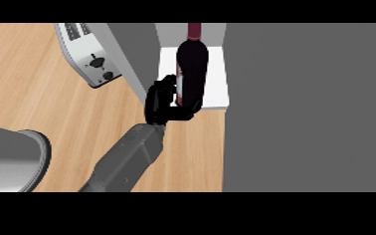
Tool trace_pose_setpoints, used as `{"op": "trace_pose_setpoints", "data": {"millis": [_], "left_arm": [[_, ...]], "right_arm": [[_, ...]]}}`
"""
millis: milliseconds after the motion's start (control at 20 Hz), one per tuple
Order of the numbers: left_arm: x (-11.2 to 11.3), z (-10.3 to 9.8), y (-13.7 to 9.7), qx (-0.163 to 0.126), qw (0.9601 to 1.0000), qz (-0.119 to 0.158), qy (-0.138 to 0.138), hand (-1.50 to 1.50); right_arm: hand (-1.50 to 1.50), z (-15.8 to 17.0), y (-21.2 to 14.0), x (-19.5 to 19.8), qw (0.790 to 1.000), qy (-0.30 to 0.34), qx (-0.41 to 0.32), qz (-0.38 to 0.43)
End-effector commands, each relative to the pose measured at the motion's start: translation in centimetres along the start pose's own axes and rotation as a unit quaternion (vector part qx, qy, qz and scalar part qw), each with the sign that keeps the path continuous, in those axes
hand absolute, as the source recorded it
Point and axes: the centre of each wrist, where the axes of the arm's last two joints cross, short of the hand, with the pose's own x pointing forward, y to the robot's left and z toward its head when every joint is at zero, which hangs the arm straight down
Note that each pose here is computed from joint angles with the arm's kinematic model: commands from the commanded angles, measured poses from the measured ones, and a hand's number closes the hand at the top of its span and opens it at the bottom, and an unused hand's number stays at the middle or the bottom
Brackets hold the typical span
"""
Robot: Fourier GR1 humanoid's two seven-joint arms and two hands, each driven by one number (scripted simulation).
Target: Pick up the wine, place it into the cabinet and close the cabinet
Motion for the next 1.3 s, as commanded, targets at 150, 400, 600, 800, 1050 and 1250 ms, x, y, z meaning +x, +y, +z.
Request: {"op": "trace_pose_setpoints", "data": {"millis": [150, 400, 600, 800, 1050, 1250], "left_arm": [[1.6, -3.1, -1.2, 0.006, 0.9998, 0.018, 0.003, 1.50], [1.2, -3.5, -0.5, 0.013, 0.9997, 0.021, -0.005, 1.50], [2.0, -4.0, -1.4, 0.011, 0.9998, 0.016, -0.005, 1.50], [3.3, -6.0, -1.7, 0.014, 0.9996, 0.022, 0.007, 1.50], [2.0, -5.4, 0.1, 0.041, 0.9984, -0.029, 0.025, 1.50], [2.4, -6.1, 0.5, 0.057, 0.9979, -0.017, 0.028, 1.50]], "right_arm": [[-1.50, -0.1, -0.5, -1.0, 1.000, 0.002, 0.008, -0.009], [-1.50, -1.0, 0.0, -1.3, 1.000, 0.007, 0.009, -0.002], [-1.50, 0.4, -0.4, -1.9, 1.000, 0.001, 0.005, -0.007], [-1.50, -2.3, -0.1, -1.3, 1.000, 0.003, 0.009, -0.001], [-1.50, -0.9, -0.3, -0.3, 1.000, -0.010, 0.023, -0.003], [-1.50, -1.1, -0.1, -1.4, 1.000, -0.010, 0.018, -0.010]]}}
